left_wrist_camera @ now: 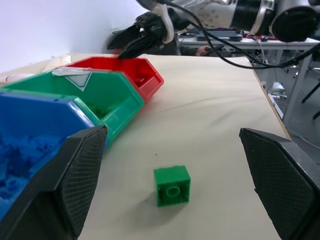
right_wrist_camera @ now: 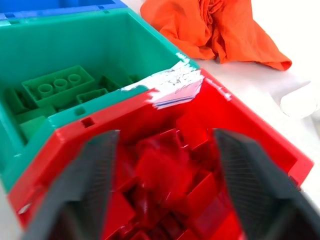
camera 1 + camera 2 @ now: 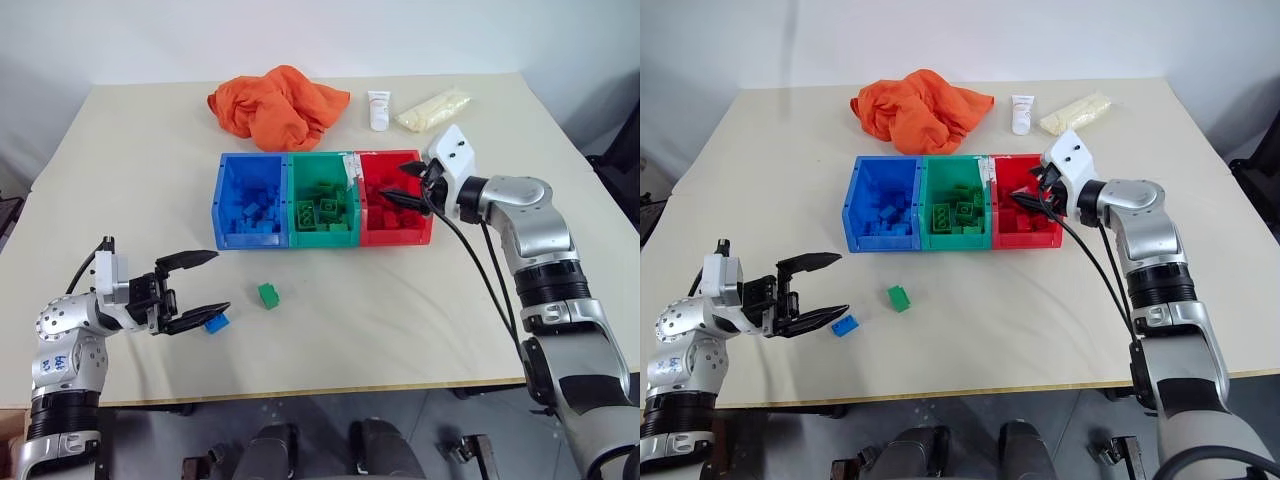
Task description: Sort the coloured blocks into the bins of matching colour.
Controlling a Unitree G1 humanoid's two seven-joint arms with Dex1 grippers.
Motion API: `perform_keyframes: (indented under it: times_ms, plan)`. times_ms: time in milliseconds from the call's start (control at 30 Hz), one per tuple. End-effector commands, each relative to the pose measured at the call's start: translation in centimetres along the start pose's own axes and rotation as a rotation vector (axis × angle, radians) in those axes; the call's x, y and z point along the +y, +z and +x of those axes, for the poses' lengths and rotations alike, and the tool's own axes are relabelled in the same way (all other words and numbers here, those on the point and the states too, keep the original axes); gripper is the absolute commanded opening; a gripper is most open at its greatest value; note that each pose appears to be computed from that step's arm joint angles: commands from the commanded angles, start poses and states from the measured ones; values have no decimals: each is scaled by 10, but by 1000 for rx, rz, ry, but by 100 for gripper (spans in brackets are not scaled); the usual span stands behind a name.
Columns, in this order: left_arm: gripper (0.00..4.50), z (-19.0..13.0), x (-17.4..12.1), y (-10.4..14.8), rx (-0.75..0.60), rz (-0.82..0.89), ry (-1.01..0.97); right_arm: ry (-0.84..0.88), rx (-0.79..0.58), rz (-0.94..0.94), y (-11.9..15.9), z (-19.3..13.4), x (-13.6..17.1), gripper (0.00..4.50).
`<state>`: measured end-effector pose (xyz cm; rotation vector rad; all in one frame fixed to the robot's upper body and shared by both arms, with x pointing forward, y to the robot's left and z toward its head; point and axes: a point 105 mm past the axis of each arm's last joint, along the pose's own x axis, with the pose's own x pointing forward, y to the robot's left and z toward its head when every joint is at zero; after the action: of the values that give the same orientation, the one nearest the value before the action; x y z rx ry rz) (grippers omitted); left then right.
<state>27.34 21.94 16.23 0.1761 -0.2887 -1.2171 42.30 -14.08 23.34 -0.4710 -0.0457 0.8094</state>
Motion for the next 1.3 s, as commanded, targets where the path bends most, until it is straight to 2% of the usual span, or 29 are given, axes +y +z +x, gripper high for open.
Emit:
perform_keyframes:
  times_ms: [33, 300, 433, 600, 700, 767, 900, 1000, 1133, 1300]
  plan:
    - [450, -1, 0, 3, -1, 27, -2, 6, -57, -57, 19, -7, -6, 447]
    - [450, -3, -2, 4, 5, 26, 15, 140, -86, -56, 19, -25, 13, 447]
    - [450, -6, -1, 4, 17, 30, 46, 293, -145, -110, 19, -46, 37, 447]
    - [450, -16, -1, 4, 52, 37, 114, 470, -144, -52, 4, -80, 57, 447]
    - [450, -28, -4, 6, 85, 48, 197, 582, -39, -42, -23, -104, 66, 447]
    - [450, -42, -16, 4, 146, 29, 273, 607, 10, -28, -35, -115, 64, 447]
    - [450, -66, -41, -8, 319, -50, 358, 597, 17, -36, -36, -115, 56, 447]
    - [450, -82, -57, -7, 405, -84, 414, 595, 19, -49, -36, -113, 53, 447]
    - [450, -93, -66, 2, 447, -89, 458, 605, 6, -45, -34, -108, 56, 447]
    - [450, -88, -71, 8, 472, -89, 441, 615, -18, -47, -30, -102, 60, 447]
